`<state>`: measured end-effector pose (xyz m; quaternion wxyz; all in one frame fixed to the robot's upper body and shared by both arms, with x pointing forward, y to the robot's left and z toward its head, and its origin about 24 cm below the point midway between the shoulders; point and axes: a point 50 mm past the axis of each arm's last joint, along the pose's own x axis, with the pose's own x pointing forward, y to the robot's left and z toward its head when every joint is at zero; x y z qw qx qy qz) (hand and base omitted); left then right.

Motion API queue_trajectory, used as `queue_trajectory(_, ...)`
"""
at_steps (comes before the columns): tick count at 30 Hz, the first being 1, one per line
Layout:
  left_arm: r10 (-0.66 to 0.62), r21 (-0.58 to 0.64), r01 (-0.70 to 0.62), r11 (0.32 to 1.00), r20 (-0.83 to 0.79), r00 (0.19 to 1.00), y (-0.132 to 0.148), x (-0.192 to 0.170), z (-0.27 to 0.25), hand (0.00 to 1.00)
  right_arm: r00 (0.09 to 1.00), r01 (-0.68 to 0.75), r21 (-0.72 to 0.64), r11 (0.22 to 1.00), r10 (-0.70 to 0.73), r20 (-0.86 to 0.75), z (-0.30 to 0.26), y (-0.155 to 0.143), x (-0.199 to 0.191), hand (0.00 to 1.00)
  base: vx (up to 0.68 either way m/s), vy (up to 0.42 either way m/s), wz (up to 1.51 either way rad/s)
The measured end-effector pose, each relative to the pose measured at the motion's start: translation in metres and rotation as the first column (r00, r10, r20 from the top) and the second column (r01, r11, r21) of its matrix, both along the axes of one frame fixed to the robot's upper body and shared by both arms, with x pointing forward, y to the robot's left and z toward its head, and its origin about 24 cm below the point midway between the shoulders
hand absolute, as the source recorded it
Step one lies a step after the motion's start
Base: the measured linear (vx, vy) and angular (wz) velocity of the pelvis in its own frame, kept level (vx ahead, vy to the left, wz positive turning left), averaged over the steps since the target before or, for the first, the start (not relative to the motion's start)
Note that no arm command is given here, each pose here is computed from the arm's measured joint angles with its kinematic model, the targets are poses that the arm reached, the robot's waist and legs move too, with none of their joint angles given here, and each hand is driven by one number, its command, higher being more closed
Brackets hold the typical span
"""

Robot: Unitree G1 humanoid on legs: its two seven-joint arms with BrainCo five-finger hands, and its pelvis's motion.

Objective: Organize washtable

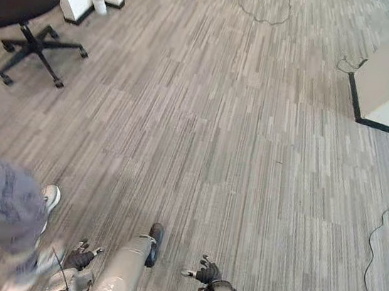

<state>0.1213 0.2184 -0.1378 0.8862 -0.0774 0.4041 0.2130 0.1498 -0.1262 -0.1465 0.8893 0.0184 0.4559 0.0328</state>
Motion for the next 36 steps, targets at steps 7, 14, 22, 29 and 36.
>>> queue_trajectory(7, -0.037, 0.0, 0.037, 0.999, -0.087, 0.996, 0.002, -0.014, -0.008, 0.0, 0.997, 0.066, 0.003, 0.998, -0.066, 0.027, 0.001, -0.01, -0.002, 0.0, 0.63, 0.264, 0.16)
queue_trajectory(14, -0.128, -0.019, 0.127, 0.992, -0.094, 0.987, -0.013, -0.003, -0.01, 0.0, 0.992, 0.061, -0.026, 0.998, -0.058, 0.113, 0.012, -0.021, 0.02, 0.0, 0.66, 0.063, 0.38)
queue_trajectory(22, -0.116, -0.05, 0.111, 0.993, -0.104, 0.988, -0.022, -0.012, -0.014, 0.0, 0.995, 0.069, -0.035, 0.997, -0.066, 0.08, 0.009, -0.027, 0.015, 0.0, 0.86, -0.02, 0.06)
queue_trajectory(29, -0.112, -0.007, 0.112, 0.994, -0.022, 0.993, -0.01, 0.002, -0.003, 0.0, 0.995, 0.103, -0.009, 0.995, -0.103, 0.001, 0.0, -0.022, 0.001, 0.0, 0.73, 0.134, -0.73)
queue_trajectory(36, -0.036, 0.009, 0.038, 0.999, -0.109, 0.993, 0.006, -0.03, -0.01, 0.0, 0.993, 0.116, 0.044, 0.992, -0.116, -0.009, -0.002, -0.004, -0.012, 0.0, 0.67, 0.338, -0.59)
